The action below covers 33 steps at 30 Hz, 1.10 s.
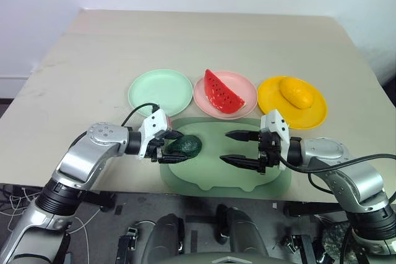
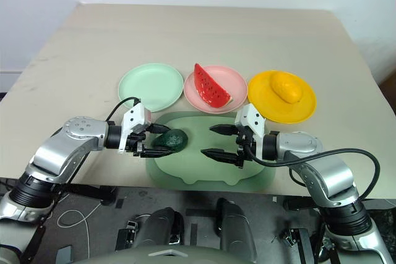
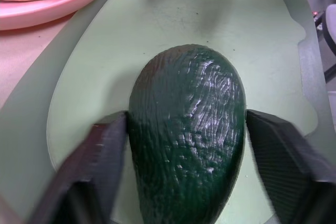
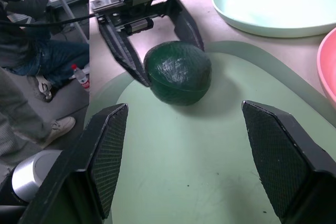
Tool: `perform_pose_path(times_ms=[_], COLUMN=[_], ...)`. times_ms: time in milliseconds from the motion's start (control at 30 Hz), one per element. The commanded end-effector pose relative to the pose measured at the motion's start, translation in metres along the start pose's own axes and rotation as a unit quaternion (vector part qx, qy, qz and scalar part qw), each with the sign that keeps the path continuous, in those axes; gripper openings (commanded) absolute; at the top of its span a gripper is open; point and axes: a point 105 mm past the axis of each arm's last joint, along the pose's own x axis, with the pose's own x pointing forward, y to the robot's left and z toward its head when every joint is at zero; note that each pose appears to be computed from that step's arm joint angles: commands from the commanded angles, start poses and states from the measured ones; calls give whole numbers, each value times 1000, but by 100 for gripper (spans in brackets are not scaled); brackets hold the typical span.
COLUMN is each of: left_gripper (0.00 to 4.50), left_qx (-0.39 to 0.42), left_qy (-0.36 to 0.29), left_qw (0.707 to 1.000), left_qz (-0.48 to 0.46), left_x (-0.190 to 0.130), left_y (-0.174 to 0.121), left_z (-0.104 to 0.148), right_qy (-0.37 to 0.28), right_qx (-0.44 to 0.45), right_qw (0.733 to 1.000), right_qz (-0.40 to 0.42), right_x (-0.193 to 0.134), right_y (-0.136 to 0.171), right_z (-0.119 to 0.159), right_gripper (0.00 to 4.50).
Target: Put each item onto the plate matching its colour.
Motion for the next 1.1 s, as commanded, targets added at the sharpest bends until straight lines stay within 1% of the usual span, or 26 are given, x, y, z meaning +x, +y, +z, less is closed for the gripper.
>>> perform_pose_path(times_ms=[33,100,167,233,300,400,500,600,700,833,867,967,1100], left_gripper=[294,294,294,294,294,294,294,294,294,431,447,447,447], left_qx=[15,14,8,6,6,18,8,-8,-20,-24,-24,-21,-3], left_qy=[-15,-31,-75,-114,-125,-103,-79,-62,-66,-81,-83,-119,-115], left_qw=[1000,999,997,990,982,962,944,934,933,932,932,927,915], left_qz=[3,7,35,82,138,252,321,351,352,353,353,354,388], left_x=[-3,-4,-8,-17,-26,-45,-57,-58,-52,-52,-52,-67,-80], left_y=[-2,-2,7,23,42,78,104,119,124,125,125,116,112], left_z=[10,15,33,49,55,55,47,38,33,37,38,48,48], right_qy=[-13,-12,-12,-11,-11,-10,-9,-8,-7,-3,-2,3,6], right_qx=[-21,-21,-21,-22,-22,-24,-25,-27,-31,-36,-36,-39,-42], right_qw=[1000,1000,1000,1000,1000,1000,1000,1000,999,999,999,999,999], right_qz=[8,8,6,4,3,2,1,2,3,0,-1,-3,-4], right_x=[1,1,0,-1,-1,-2,-2,-1,-1,-5,-7,-8,-10], right_y=[2,2,1,-1,-2,-3,-5,-7,-9,-13,-14,-18,-26], right_z=[10,10,10,10,10,11,10,10,11,12,12,12,14], right_gripper=[365,365,365,365,365,365,365,365,365,365,365,365,365])
